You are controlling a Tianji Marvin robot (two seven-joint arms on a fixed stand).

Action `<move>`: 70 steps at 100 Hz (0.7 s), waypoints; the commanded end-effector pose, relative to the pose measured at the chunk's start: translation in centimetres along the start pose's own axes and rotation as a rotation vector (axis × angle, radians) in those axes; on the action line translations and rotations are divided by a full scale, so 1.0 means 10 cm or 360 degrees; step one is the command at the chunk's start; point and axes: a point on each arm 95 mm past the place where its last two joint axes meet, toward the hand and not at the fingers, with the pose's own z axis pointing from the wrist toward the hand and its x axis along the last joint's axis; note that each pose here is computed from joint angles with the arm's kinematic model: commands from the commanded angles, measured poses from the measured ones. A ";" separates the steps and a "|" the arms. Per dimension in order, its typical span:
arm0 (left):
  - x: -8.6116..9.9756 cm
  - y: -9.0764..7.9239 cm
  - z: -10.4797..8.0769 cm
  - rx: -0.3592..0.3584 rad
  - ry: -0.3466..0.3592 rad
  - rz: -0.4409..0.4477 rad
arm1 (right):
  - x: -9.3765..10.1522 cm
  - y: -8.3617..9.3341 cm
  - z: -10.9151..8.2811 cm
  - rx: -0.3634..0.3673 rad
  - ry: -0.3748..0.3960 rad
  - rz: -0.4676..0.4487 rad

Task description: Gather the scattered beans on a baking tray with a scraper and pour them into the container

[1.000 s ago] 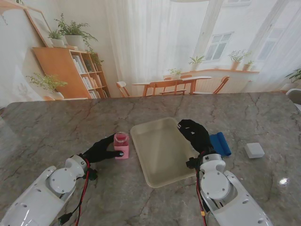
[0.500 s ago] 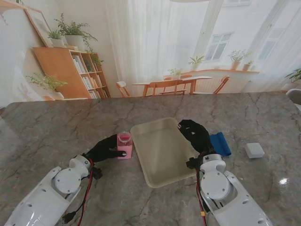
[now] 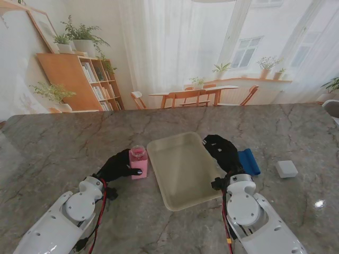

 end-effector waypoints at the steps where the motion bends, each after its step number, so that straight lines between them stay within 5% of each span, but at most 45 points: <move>1: 0.06 0.01 0.00 0.0025 0.0018 -0.0011 | 0.00 -0.02 -0.02 0.0016 -0.0006 0.0004; 37: 0.58 -0.26 -0.14 0.0224 0.0239 0.0074 | 0.08 0.09 -0.01 -0.0048 0.0064 -0.0016; 70: 0.88 -0.21 -0.21 0.0086 0.0343 0.0211 | 0.22 0.56 0.02 0.0015 0.0280 -0.0277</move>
